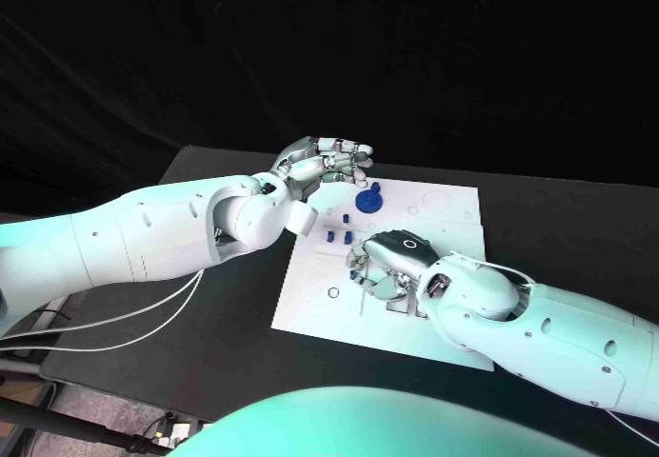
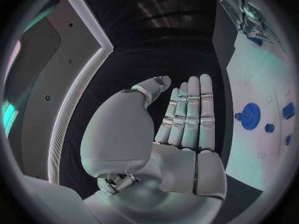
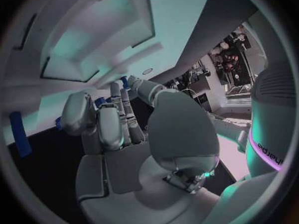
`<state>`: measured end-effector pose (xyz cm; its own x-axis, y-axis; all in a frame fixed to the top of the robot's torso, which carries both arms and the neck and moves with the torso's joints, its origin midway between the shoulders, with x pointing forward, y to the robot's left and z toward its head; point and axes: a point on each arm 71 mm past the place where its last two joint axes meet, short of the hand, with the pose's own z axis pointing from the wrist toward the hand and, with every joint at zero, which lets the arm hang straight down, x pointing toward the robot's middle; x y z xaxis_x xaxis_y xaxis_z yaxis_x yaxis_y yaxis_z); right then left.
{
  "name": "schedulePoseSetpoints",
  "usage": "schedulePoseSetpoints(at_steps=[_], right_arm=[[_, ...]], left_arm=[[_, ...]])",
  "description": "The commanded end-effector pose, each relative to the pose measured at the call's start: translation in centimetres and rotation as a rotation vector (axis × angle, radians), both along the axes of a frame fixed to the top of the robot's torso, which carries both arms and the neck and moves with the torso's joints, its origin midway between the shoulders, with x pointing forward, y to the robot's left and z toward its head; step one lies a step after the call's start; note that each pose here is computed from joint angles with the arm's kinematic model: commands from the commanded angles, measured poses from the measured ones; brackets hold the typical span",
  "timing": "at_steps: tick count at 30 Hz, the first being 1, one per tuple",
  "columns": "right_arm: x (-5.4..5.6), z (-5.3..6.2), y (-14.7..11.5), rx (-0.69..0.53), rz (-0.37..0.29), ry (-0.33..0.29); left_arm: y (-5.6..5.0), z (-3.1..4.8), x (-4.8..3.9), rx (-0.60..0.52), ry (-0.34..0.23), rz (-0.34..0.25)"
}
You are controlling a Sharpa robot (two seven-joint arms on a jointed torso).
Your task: Assemble the parts on the task board
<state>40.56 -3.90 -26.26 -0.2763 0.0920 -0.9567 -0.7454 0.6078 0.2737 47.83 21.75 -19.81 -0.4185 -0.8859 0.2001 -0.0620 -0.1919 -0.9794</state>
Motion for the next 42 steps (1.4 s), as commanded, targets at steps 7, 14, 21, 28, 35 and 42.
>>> schedulePoseSetpoints(at_steps=[7, 14, 21, 28, 35, 42], right_arm=[[-0.2, 1.0, -2.1, 0.041, -0.043, -0.045], [0.4, 3.6, -4.3, 0.059, -0.081, -0.067], [3.4, 5.6, -7.7, -0.062, -0.167, -0.051], [5.1, 5.5, -9.8, -0.155, -0.201, -0.022], [5.4, 4.9, -10.1, -0.185, -0.194, 0.002], [5.3, 4.5, -10.0, -0.200, -0.181, 0.023]], left_arm=[[-0.1, 0.14, -0.03, -0.007, -0.002, -0.019], [0.0, 0.13, -0.04, -0.007, 0.000, -0.019], [0.0, 0.12, -0.06, -0.007, 0.001, -0.023], [0.0, 0.11, -0.05, -0.006, 0.000, -0.023], [-0.1, 0.07, 0.00, -0.006, -0.001, -0.025], [-0.1, 0.06, 0.02, -0.005, -0.001, -0.023]])
